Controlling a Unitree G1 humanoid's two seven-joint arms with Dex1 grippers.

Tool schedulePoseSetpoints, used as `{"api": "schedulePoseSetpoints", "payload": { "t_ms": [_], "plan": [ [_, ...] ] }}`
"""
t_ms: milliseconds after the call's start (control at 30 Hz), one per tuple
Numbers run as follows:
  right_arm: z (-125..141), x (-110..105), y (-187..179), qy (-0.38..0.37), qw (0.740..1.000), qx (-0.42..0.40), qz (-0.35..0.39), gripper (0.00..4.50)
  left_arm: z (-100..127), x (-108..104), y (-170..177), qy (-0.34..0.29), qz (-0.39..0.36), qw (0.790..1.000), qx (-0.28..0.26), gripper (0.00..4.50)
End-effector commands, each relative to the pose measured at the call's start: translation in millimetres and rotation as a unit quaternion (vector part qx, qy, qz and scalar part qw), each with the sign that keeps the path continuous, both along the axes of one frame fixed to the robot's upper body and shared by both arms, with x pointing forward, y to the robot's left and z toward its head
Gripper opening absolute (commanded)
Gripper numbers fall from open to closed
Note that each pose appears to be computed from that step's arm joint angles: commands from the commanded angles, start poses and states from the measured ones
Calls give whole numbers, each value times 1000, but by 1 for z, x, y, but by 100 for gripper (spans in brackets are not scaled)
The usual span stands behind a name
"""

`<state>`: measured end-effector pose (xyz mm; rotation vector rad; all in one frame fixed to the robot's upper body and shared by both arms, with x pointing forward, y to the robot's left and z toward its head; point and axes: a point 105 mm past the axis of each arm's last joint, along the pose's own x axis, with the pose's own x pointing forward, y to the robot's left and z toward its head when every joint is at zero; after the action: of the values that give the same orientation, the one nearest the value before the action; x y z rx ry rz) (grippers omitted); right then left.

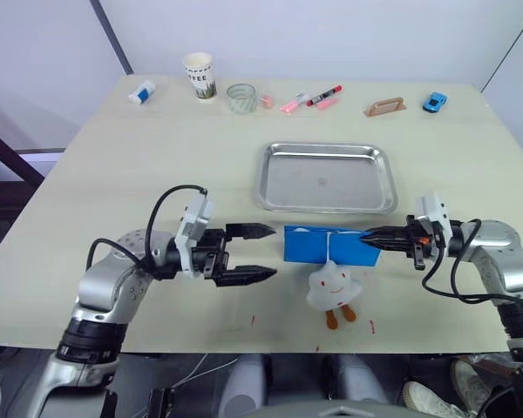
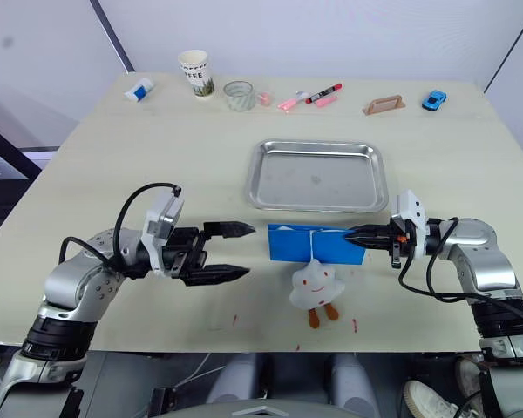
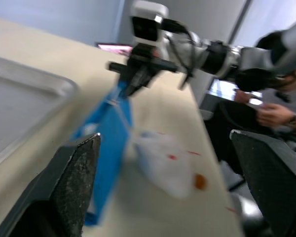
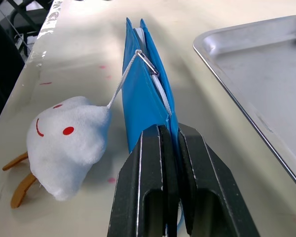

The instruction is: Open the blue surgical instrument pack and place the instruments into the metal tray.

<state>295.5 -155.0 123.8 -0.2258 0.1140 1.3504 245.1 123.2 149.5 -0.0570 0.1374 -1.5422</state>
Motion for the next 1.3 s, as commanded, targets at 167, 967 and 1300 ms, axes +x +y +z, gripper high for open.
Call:
{"api": "schedulePoseSetpoints", "payload": {
  "t_ms": [167,967,1300],
  "plan": [
    [6,0,-4,-12,1000,-10,-2,0,-13,-8,-36,-33,-25,998,45,447],
    [8,-12,-8,12,1000,-28,6,0,-74,0,-95,-165,-66,971,162,424],
    [5,-11,-7,7,999,-34,6,0,-54,5,-82,-203,-51,968,139,36]
  ]
}}
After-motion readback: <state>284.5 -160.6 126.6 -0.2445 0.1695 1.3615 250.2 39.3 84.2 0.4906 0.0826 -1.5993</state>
